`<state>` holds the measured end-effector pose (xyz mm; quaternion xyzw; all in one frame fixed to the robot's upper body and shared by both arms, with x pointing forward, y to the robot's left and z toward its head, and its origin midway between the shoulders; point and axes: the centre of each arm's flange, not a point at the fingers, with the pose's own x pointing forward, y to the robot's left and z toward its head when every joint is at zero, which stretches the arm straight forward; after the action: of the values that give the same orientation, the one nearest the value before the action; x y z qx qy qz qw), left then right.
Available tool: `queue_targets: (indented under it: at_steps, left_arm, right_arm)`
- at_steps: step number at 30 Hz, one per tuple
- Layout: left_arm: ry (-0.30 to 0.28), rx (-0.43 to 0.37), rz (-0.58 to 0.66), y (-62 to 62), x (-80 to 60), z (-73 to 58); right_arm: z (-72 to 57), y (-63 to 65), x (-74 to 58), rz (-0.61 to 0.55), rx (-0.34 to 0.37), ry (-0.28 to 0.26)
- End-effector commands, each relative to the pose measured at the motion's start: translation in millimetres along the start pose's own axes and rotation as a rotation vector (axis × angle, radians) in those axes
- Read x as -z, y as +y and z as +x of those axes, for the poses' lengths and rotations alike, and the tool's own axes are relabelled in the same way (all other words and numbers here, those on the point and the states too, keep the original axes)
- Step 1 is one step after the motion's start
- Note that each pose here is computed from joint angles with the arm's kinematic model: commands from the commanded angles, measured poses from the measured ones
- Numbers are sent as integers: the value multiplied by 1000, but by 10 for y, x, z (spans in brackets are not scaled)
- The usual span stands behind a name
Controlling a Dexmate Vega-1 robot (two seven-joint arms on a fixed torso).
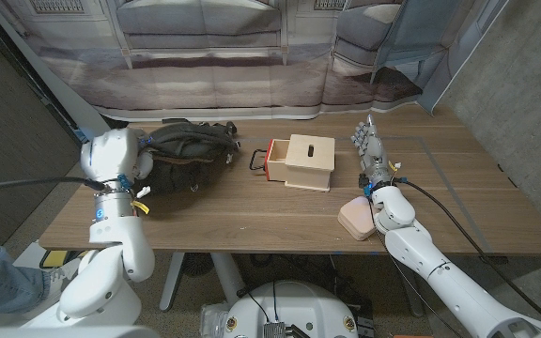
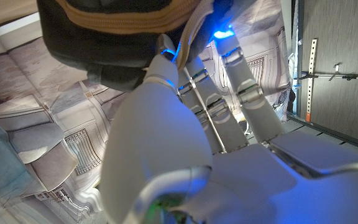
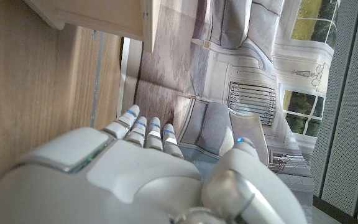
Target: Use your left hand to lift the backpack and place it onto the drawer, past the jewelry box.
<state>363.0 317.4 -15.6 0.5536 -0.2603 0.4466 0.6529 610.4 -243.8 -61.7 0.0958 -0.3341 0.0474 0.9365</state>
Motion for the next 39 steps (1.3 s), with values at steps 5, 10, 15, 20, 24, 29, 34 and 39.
queue_targets:
  at_steps: [5,10,15,20,24,29,34,39]
  left_arm:
    - [-31,-43,-23,125,-100,159]
    - [-40,-46,-33,158,-106,209]
    - [-44,-74,-40,222,-117,259]
    - [-53,-105,-50,302,-131,317]
    - [-66,-118,-64,359,-157,398]
    - [-83,-134,-76,391,-208,474]
    - [-92,-156,-91,430,-245,522]
    - [-105,-169,-103,479,-300,535]
  right_arm:
    - [-28,-4,-12,8,1,-5]
    - [-36,-2,-4,9,3,-3]
    - [-48,0,3,15,5,-4]
    - [-54,12,5,16,4,-6]
    - [-56,29,4,16,2,-8]
    - [-56,43,1,17,1,-10]
    - [-58,44,-8,17,2,-14]
    - [-65,18,-6,18,7,-13]
